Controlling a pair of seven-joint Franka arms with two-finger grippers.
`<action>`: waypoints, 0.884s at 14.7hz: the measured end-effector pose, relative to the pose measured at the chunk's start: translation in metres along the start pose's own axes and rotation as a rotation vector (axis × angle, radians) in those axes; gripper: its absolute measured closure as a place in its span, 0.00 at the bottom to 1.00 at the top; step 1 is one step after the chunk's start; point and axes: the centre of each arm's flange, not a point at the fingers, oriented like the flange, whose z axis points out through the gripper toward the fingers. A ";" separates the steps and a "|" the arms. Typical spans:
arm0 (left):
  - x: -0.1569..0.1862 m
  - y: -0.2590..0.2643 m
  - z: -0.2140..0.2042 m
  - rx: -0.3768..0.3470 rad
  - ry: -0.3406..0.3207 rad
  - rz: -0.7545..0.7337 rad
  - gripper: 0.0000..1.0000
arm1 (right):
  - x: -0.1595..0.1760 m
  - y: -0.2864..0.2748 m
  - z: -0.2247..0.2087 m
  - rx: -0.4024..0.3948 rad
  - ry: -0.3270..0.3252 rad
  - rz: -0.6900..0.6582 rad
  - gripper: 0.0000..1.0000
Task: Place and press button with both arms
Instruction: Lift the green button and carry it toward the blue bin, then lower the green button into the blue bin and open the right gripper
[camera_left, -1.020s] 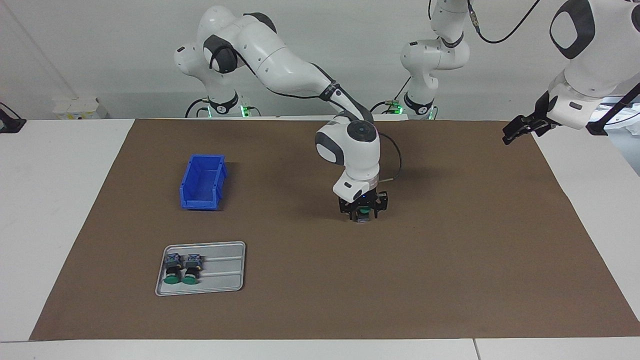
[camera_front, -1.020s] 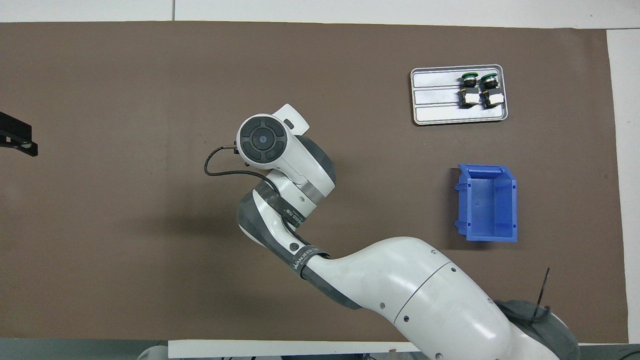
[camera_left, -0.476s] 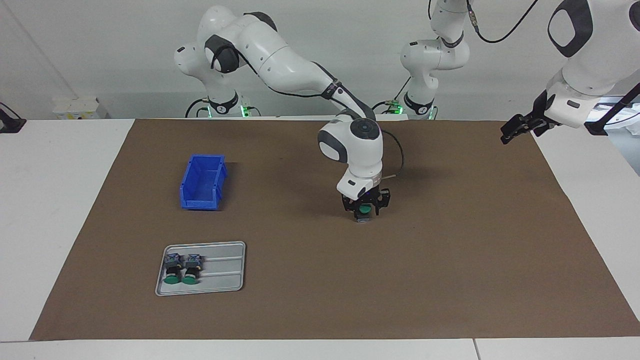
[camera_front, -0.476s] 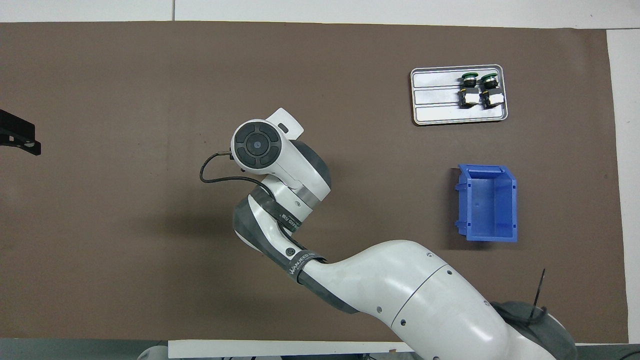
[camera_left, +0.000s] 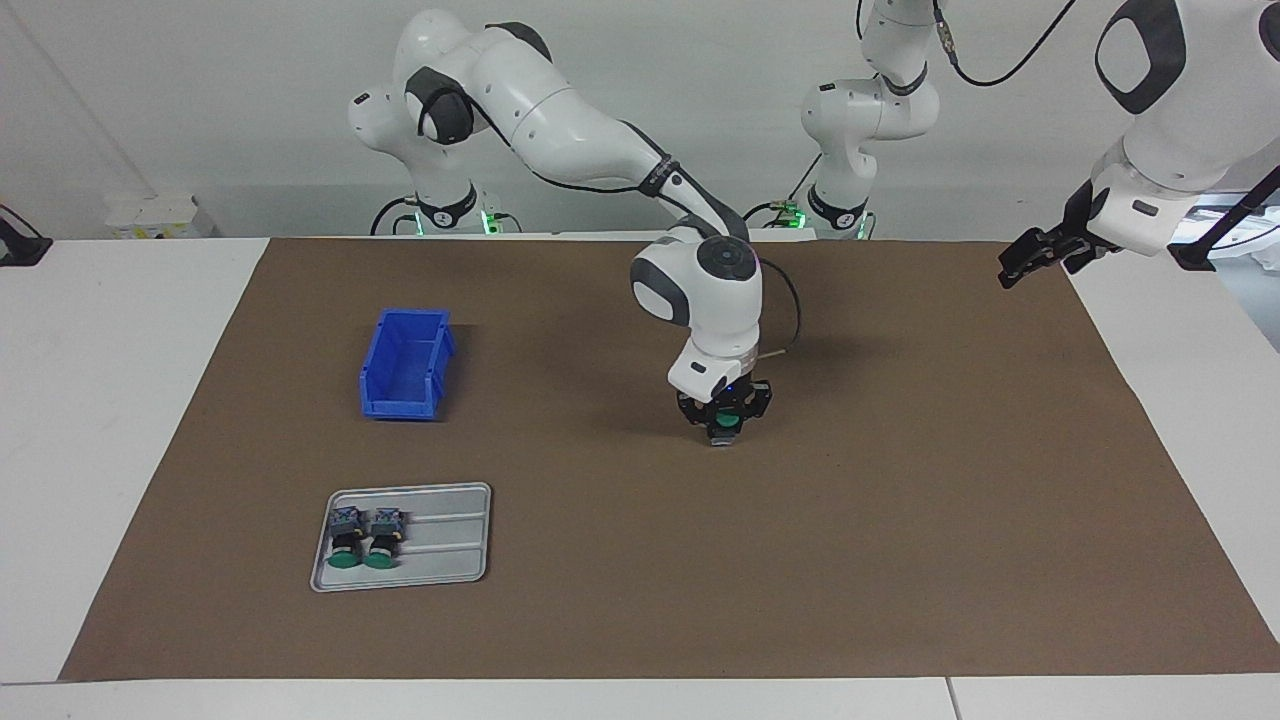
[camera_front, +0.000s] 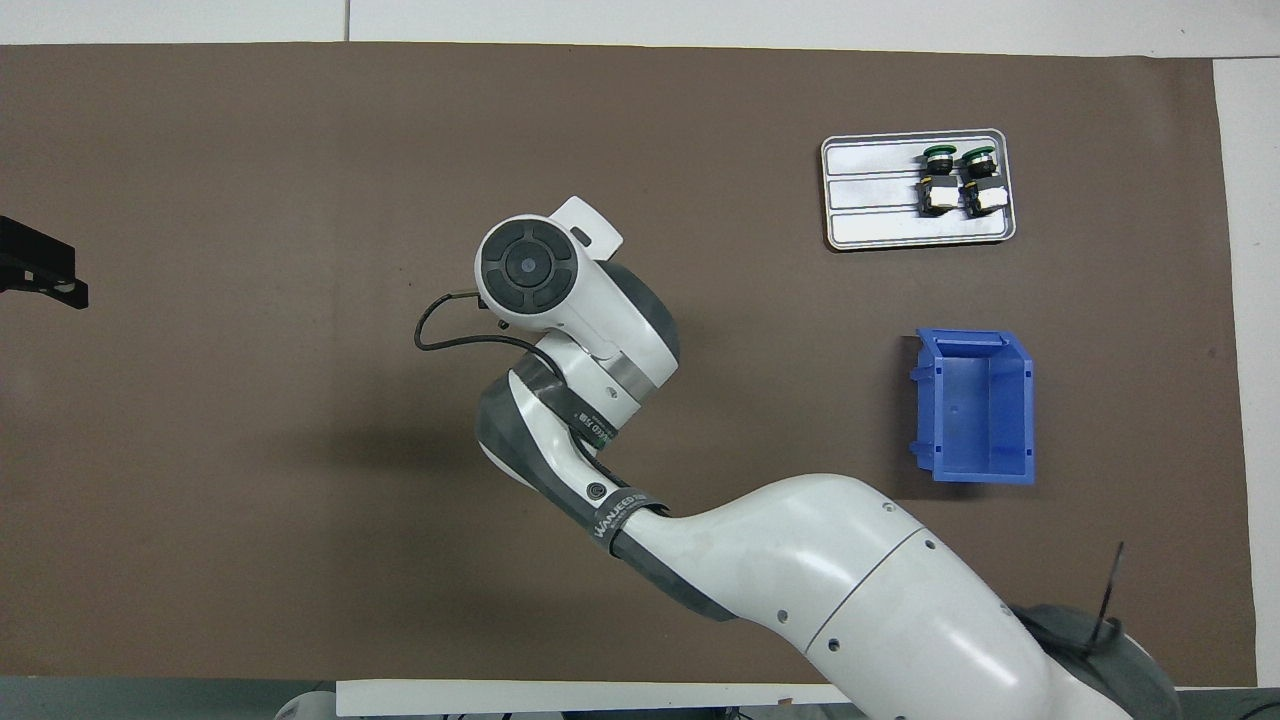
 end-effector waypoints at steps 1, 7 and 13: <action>0.000 0.001 0.000 -0.007 0.003 0.001 0.00 | 0.009 0.024 -0.021 -0.016 -0.003 -0.021 0.57; 0.001 0.001 -0.001 -0.013 0.005 0.001 0.00 | -0.022 0.263 -0.128 -0.001 -0.115 -0.238 0.57; 0.001 -0.003 -0.001 -0.014 0.005 -0.006 0.00 | -0.082 0.441 -0.144 0.036 -0.198 -0.483 0.57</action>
